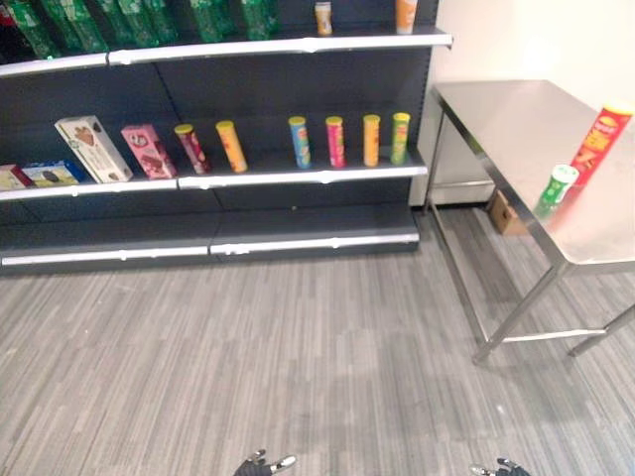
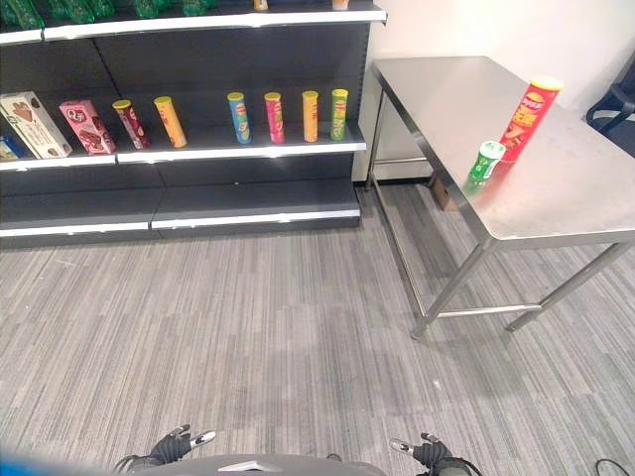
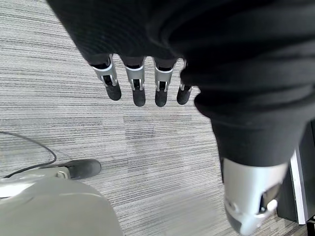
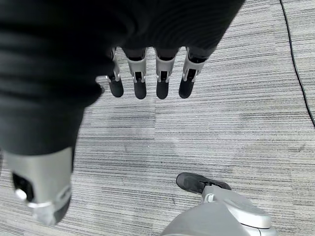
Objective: Put the goods on the table back onto the shelves and tidy them up.
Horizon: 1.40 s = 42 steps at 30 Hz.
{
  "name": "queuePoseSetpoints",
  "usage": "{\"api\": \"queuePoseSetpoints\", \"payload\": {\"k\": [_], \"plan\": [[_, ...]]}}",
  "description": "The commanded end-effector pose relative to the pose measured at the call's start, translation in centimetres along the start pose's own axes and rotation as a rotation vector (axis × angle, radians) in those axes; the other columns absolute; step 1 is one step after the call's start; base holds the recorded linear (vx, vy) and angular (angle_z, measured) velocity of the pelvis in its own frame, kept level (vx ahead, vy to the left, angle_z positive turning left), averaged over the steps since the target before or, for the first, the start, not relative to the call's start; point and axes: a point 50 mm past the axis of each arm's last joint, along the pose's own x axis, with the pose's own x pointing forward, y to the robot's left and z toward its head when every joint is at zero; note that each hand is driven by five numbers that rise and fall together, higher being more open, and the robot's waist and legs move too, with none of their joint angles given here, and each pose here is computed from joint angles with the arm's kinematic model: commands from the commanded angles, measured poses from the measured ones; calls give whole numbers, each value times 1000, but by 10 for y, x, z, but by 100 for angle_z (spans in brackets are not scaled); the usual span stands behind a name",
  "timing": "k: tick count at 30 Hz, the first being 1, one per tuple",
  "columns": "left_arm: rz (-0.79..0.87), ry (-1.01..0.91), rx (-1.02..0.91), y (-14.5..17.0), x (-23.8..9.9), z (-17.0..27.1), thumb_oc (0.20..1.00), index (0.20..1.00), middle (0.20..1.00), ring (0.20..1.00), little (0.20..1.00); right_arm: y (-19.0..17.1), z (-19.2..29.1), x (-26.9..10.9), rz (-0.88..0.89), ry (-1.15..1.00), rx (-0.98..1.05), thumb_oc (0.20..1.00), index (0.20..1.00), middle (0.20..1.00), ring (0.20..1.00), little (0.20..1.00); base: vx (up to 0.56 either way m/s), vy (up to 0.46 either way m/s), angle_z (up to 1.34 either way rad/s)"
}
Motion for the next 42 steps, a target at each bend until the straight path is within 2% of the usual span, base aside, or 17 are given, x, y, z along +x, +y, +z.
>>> {"api": "queuePoseSetpoints", "payload": {"k": [1,42], "plan": [[26,-34,-2,14,4,17,1000,1000,1000,1000,1000,-2,22,4,-2,-50,-49,1000,1000,1000,1000,1000,0,0,0],[20,-3,56,12,4,13,1000,1000,1000,1000,1000,-1,20,5,-4,-32,-75,1000,1000,1000,1000,1000,0,0,0]]}}
